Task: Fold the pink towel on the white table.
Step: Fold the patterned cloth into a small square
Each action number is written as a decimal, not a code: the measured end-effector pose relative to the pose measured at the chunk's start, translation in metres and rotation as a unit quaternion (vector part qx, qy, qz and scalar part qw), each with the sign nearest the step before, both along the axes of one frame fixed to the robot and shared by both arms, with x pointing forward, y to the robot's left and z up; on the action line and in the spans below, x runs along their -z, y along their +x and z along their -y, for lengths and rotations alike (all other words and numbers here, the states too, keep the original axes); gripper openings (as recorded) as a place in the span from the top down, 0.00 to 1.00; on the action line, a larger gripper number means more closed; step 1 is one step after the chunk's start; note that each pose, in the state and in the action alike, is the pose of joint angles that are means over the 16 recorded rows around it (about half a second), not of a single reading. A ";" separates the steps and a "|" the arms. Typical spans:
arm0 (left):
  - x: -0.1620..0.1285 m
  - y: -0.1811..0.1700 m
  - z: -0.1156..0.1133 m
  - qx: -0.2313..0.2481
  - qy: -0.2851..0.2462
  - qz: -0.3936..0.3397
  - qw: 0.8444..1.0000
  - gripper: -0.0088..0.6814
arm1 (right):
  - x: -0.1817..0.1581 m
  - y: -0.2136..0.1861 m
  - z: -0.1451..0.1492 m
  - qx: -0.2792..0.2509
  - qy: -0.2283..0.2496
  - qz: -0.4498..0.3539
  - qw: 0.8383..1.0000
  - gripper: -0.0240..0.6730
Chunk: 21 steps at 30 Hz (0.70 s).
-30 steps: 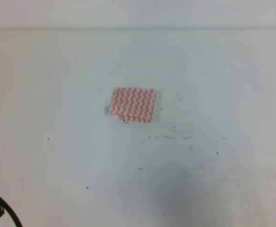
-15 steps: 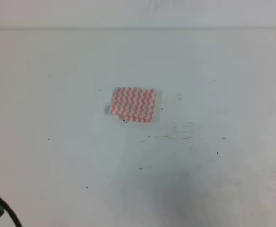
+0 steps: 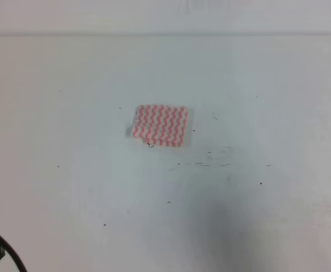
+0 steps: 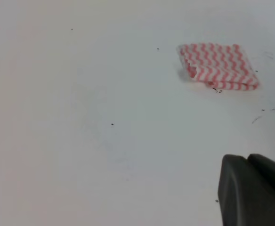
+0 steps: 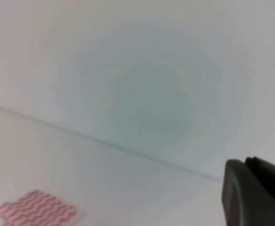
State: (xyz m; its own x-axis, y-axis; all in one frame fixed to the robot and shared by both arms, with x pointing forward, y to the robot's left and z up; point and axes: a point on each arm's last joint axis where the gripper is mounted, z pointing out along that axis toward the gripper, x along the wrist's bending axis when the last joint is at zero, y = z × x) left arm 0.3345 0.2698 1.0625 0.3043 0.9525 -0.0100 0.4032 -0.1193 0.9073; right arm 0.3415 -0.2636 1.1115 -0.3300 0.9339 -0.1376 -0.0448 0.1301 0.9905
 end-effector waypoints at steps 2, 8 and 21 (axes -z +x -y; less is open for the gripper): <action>0.000 0.000 0.000 0.000 0.000 0.000 1.000 0.99 | 0.007 -0.004 0.006 0.022 0.001 0.005 1.000 0.99; 0.000 0.000 0.000 0.000 0.001 -0.001 1.000 0.99 | 0.035 -0.020 0.021 0.087 0.009 0.010 0.996 0.99; 0.001 0.000 0.000 0.000 0.003 -0.004 1.000 0.99 | 0.113 -0.039 0.030 0.142 0.072 -0.067 0.985 0.99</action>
